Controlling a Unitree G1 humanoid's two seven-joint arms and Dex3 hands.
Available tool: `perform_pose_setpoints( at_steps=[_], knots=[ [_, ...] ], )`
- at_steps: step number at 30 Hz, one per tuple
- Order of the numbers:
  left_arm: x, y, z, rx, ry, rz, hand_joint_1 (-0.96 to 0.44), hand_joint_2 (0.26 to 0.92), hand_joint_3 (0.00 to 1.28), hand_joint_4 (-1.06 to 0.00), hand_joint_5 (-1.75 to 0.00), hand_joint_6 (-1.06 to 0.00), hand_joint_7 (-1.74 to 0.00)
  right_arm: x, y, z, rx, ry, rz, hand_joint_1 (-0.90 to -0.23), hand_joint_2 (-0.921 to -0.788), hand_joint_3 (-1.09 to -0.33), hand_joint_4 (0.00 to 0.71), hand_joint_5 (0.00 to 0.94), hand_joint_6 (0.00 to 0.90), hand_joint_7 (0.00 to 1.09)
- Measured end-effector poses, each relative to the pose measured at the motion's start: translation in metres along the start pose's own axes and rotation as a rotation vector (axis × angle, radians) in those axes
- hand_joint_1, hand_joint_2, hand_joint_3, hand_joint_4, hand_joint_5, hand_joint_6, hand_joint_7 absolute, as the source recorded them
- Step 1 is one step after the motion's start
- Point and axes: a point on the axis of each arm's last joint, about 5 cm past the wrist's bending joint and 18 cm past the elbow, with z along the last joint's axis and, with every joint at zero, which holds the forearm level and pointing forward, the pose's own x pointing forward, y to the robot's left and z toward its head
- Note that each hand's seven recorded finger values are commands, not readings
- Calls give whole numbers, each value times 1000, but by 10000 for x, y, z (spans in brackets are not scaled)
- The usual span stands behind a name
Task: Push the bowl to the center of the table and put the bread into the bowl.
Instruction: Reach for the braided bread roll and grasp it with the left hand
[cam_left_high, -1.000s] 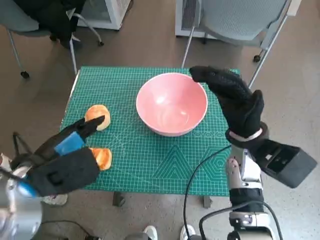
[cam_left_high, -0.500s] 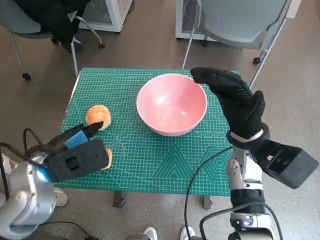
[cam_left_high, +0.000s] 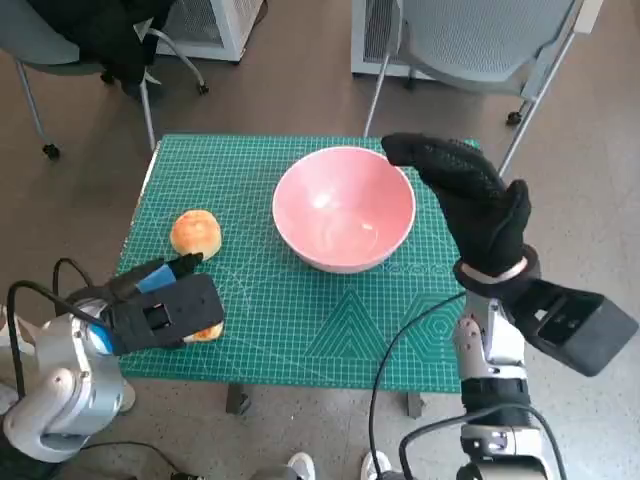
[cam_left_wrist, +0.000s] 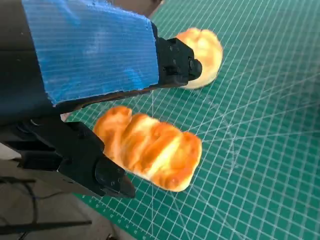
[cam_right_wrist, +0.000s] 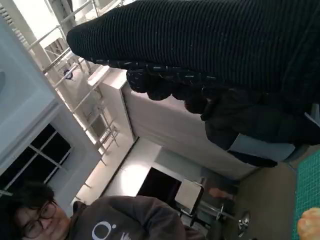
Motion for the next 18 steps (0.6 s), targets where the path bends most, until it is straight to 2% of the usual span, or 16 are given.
perform_pose_setpoints(
  at_steps=[18],
  knots=[
    [314, -130, -64, 9, 95, -81, -58, 722, 31, -39, -2, -225, -4, 3, -2, -2, 10, 10, 0, -688, -921, -867, 62, 0, -1, 228]
  ],
)
